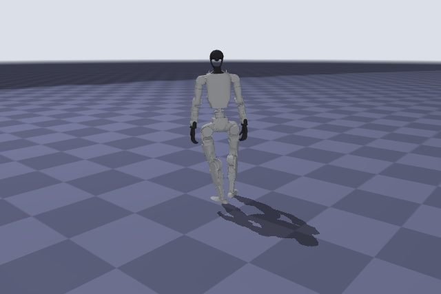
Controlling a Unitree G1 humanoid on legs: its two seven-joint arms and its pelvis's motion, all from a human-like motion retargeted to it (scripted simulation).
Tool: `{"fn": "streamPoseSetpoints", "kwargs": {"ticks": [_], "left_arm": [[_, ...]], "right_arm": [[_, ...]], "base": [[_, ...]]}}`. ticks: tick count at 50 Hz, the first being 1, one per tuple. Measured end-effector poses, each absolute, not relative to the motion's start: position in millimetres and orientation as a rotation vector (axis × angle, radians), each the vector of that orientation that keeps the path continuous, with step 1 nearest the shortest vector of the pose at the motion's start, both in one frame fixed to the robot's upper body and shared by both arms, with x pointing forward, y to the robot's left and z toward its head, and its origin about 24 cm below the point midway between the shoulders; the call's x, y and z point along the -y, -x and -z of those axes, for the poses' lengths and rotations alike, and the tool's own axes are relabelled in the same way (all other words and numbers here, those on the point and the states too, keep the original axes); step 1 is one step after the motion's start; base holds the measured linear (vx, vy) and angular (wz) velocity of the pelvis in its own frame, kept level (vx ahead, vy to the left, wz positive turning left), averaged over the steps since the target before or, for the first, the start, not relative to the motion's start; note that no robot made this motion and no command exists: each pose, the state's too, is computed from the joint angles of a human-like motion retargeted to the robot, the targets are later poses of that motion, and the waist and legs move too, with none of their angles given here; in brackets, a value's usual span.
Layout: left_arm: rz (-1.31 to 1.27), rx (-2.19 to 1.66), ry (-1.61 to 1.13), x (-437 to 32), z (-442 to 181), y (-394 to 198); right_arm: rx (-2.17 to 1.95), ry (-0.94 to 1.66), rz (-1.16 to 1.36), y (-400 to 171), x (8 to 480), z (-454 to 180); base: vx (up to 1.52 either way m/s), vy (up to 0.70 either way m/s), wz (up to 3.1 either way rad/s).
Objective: In place motions
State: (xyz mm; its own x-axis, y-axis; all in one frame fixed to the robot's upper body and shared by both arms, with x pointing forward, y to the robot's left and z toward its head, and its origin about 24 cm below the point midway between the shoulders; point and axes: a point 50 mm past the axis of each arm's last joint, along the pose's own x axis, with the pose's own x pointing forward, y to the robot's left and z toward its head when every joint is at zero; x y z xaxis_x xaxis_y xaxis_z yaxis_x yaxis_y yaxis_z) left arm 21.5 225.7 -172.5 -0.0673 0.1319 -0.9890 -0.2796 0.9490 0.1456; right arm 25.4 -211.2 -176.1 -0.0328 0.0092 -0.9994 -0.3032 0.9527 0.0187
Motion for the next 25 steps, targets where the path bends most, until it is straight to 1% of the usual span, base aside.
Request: {"fn": "streamPoseSetpoints", "kwargs": {"ticks": [5,10,16,25], "left_arm": [[-0.28,-1.597,0.129,-213,175,-26],[-0.212,-1.587,0.121,-199,176,-38],[-0.131,-1.536,0.104,-184,176,-59],[0.031,-1.449,-0.018,-171,171,-97]], "right_arm": [[-1.647,0.169,-0.141,-16,219,174],[-1.668,0.116,-0.087,-10,218,174],[-1.667,0.113,-0.123,-12,208,176],[-1.59,0.194,-0.207,-32,194,178]], "base": [[-0.39,0.14,-1.77],[-0.31,0.07,-1.6],[-0.22,0.0,-1.23],[-0.18,0.01,-0.06]]}}
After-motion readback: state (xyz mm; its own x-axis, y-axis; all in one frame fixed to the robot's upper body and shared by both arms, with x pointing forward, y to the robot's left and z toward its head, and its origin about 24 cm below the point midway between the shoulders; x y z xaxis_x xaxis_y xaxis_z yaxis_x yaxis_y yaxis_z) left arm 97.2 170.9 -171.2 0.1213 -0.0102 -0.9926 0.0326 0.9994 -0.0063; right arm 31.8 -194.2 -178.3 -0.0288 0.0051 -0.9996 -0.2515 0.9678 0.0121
